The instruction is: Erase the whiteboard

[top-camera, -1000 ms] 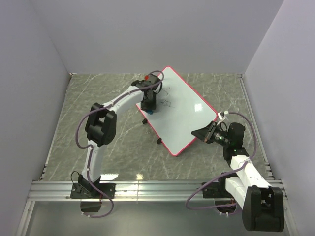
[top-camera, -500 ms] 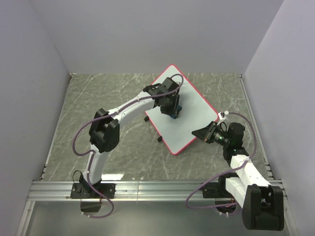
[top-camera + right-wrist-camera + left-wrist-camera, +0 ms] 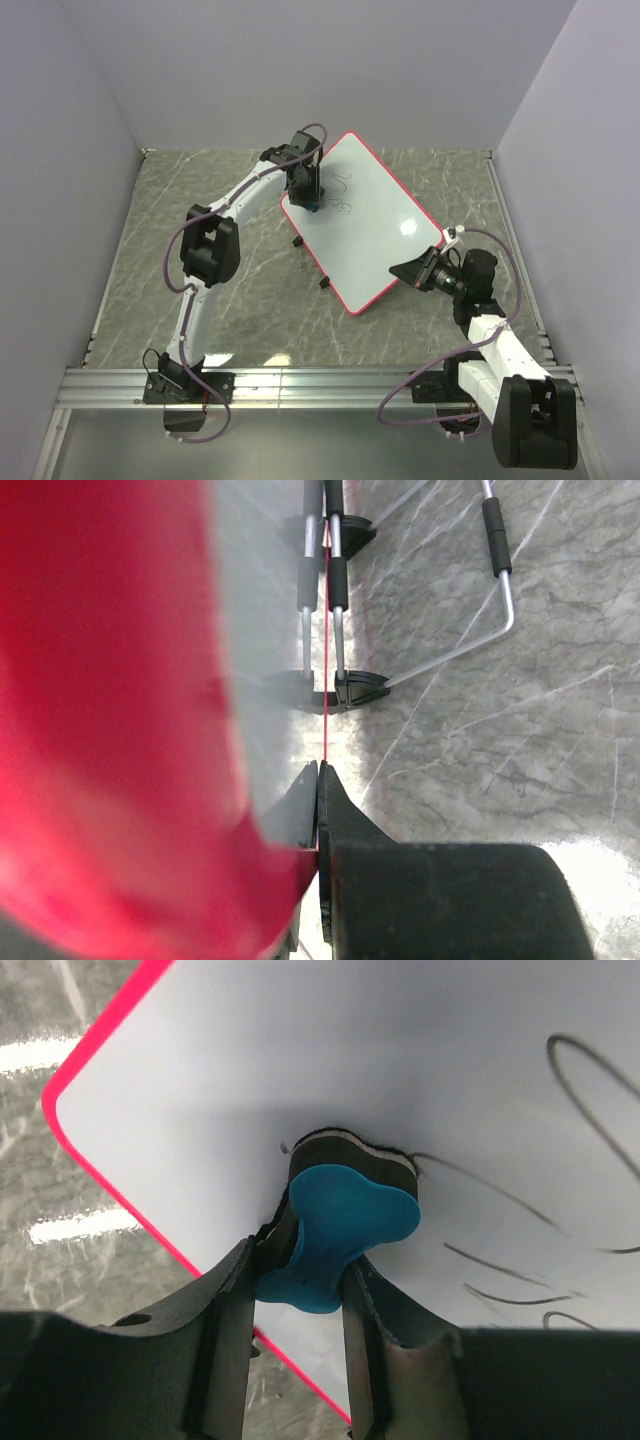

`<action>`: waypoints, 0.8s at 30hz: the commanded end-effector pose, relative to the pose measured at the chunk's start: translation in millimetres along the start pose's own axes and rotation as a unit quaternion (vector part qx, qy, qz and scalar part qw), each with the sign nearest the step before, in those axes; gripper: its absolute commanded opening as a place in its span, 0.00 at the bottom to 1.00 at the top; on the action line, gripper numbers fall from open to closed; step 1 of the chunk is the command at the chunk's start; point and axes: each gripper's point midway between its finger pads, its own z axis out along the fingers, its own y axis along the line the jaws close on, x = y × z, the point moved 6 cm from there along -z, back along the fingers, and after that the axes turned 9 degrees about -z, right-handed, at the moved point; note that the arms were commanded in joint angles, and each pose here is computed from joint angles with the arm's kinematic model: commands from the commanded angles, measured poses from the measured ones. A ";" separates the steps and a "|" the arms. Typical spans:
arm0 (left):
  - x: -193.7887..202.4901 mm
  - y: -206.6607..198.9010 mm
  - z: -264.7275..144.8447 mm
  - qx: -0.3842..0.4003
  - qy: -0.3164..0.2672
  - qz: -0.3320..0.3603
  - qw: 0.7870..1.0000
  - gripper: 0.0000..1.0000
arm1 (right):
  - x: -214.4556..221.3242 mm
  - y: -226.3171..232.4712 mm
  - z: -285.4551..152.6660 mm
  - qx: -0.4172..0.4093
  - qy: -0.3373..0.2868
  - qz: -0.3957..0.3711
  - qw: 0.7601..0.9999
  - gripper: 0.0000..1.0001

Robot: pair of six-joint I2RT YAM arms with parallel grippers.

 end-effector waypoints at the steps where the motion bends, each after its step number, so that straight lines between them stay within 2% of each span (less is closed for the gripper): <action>1: 18.2 -11.8 5.7 -0.003 0.018 0.039 0.999 0.00 | -11.0 15.9 1.4 -0.037 0.004 -0.026 0.999 0.00; 8: 46.9 -79.5 -19.8 0.077 0.009 0.122 0.989 0.00 | -9.6 15.4 3.0 -0.039 0.011 -0.022 0.999 0.00; 15: 67.6 -107.5 -23.0 0.119 0.029 0.147 0.981 0.00 | -6.3 17.1 3.1 -0.035 0.024 -0.017 0.999 0.00; 19: 59.7 -99.8 -16.9 0.094 0.012 0.147 0.985 0.00 | -7.3 18.0 4.1 -0.034 0.034 -0.008 0.999 0.00; 24: 31.4 -51.2 8.0 0.048 0.015 0.101 0.994 0.00 | -13.6 27.5 9.6 -0.033 0.059 -0.003 0.998 0.00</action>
